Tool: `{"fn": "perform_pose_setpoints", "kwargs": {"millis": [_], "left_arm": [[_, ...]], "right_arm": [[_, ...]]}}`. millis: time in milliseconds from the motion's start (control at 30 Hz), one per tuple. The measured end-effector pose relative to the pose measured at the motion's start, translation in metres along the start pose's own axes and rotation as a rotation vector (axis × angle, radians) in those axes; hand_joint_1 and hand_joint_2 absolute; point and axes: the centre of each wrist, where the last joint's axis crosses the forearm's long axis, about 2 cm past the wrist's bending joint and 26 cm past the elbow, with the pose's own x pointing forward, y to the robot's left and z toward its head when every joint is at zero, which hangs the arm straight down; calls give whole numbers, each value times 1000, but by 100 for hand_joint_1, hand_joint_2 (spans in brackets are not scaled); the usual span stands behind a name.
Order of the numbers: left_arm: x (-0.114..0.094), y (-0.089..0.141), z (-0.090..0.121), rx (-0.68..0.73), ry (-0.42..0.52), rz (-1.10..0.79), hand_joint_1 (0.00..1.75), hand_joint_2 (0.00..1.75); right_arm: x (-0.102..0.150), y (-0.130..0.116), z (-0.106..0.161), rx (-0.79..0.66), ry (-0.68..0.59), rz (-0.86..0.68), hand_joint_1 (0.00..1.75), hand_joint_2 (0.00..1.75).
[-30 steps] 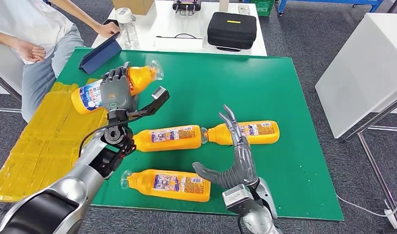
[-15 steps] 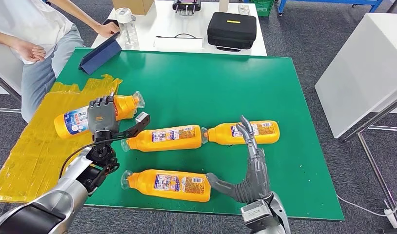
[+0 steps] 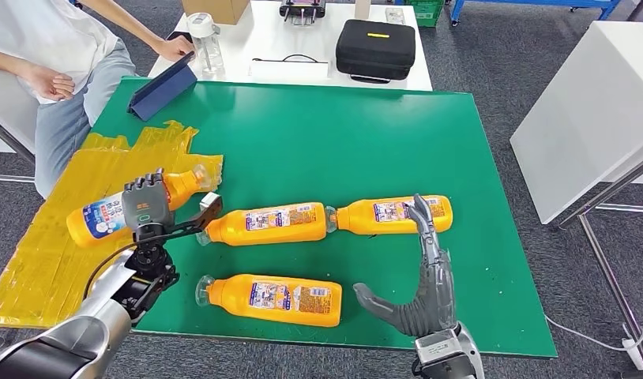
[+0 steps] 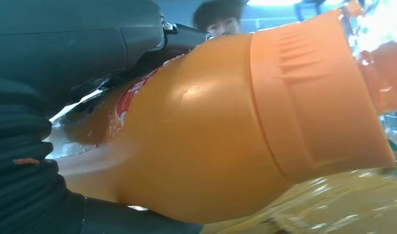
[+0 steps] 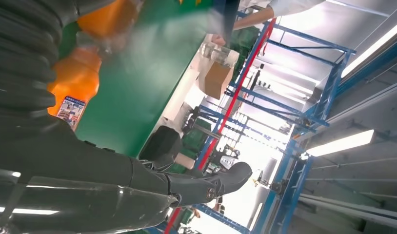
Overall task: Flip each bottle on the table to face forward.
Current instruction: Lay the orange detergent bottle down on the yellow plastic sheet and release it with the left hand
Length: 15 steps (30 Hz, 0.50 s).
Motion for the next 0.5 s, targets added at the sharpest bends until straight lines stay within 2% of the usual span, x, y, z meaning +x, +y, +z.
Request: {"fn": "perform_pose_setpoints", "kwargs": {"millis": [33,67,167,200,300,367,500], "left_arm": [[-2,-1,0,-6,9,-5,175,175],[-3,-3,0,-10,15,-8,147,175],[-6,-5,0,-24,42,-19,17,175],[-6,-6,0,-29,58,-23,0,175],[-10,-8,0,-18,99,-5,0,175],[-13,-7,-1,23,91,80,0,175],[-18,2,-6,80,-39,438,0,175]], "right_arm": [[0,-1,0,-1,2,-1,0,175],[0,-1,0,-2,4,-2,0,175],[0,-3,1,-6,10,-4,0,175],[0,-4,1,-8,13,-3,0,175],[-1,-5,4,-14,29,3,0,175],[-2,-6,5,-18,42,2,0,175],[-3,-9,8,-39,74,-7,0,175]]}}
